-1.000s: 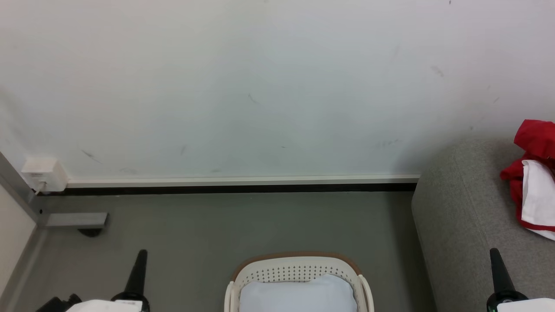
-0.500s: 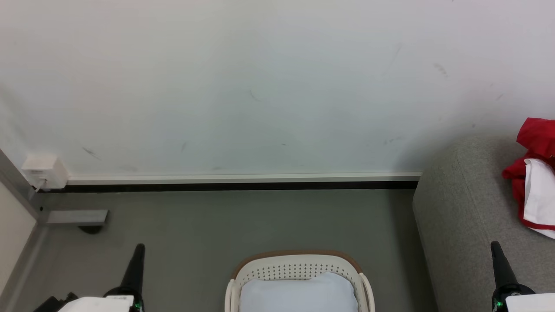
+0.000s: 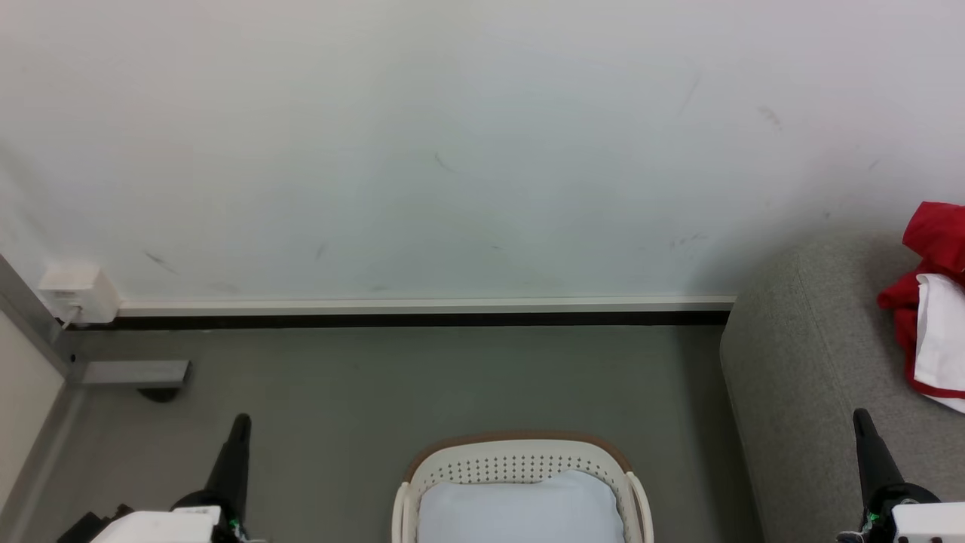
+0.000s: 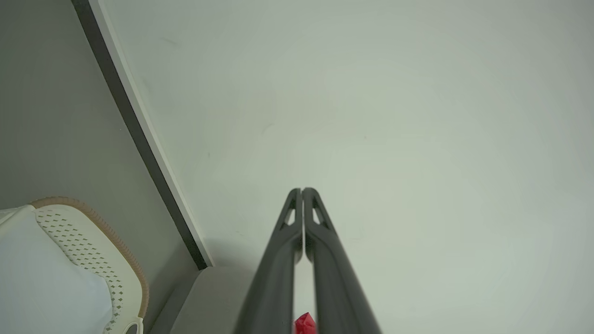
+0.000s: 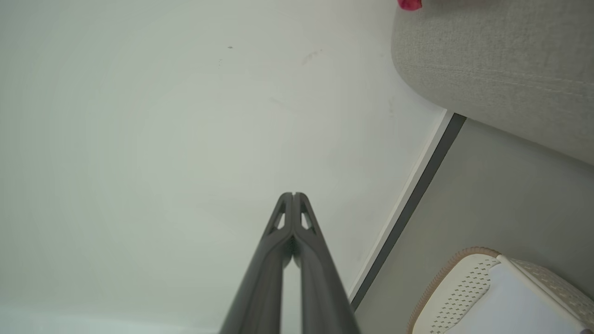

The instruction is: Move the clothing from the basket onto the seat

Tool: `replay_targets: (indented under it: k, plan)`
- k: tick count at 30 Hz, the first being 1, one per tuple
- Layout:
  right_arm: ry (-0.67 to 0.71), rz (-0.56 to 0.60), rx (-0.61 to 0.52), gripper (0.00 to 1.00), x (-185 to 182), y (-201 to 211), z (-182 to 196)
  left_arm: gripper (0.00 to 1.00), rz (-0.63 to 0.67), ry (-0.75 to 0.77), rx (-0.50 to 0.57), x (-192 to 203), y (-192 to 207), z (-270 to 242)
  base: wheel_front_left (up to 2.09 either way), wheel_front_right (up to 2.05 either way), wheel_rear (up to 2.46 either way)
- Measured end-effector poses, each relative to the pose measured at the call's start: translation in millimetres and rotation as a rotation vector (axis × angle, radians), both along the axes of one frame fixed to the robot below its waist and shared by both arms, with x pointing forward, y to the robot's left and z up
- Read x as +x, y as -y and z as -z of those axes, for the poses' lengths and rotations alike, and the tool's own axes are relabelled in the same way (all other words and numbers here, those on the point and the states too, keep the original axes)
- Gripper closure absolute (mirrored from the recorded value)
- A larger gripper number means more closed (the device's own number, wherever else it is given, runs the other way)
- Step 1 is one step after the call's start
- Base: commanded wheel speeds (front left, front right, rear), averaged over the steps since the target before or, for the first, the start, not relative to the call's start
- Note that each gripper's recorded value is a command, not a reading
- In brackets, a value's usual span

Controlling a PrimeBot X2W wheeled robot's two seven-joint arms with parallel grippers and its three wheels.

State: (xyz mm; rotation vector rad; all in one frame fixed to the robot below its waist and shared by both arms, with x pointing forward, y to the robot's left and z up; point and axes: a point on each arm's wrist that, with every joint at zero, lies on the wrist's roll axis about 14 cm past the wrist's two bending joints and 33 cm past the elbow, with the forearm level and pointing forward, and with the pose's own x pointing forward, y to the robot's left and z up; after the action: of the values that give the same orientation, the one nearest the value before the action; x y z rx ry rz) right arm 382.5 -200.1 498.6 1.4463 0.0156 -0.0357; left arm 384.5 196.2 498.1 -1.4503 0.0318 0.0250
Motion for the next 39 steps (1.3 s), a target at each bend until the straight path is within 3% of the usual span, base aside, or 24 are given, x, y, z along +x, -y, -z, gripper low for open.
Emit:
replay_targets:
  k: [19, 39]
  plan:
    - [0.022, -0.014, 0.13, 1.0, 4.8, -1.8, -4.7, 1.0, -0.005, 0.024, -0.119, 3.4, -3.5, -5.7, 0.0, 0.0, 0.0]
    - [0.024, -0.014, 0.132, 1.0, 5.2, -1.7, -5.4, 1.0, -0.005, 0.026, -0.119, 3.5, -3.6, -6.1, 0.0, 0.0, 0.0]
